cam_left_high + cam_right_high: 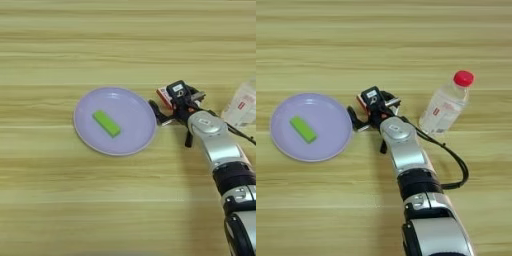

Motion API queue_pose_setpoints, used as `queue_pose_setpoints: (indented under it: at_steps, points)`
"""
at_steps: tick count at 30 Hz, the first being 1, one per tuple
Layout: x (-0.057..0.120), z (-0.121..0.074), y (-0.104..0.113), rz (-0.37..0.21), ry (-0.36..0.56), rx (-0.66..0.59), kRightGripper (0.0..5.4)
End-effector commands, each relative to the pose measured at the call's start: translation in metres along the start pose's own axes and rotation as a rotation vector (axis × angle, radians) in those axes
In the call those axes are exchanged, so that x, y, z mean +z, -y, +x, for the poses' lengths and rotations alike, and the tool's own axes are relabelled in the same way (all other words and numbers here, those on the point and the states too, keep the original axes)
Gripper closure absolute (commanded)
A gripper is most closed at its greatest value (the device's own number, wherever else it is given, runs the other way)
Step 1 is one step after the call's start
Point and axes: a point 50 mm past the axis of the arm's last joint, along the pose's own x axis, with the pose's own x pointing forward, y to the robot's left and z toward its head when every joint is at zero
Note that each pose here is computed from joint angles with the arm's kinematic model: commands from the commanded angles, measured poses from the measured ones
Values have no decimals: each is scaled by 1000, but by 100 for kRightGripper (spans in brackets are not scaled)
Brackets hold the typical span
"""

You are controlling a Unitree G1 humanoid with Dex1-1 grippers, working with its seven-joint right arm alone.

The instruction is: Move the objects on the table

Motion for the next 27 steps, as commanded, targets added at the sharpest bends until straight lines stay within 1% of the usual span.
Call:
queue_pose_setpoints:
  at_steps: [1, 12, 18, 21, 24, 26, 27]
  points:
    - [34, 2, 17, -27, 128, -51, 3]
    - [39, 1, 24, -12, 163, -111, 3]
    - [48, 0, 29, 11, 229, -155, 3]
    - [56, -3, 29, 23, 288, -163, 3]
    - [66, -9, 23, 19, 344, -146, 3]
    - [74, -17, 12, 12, 387, -104, 3]
    - [79, -21, 3, 9, 411, -70, 3]
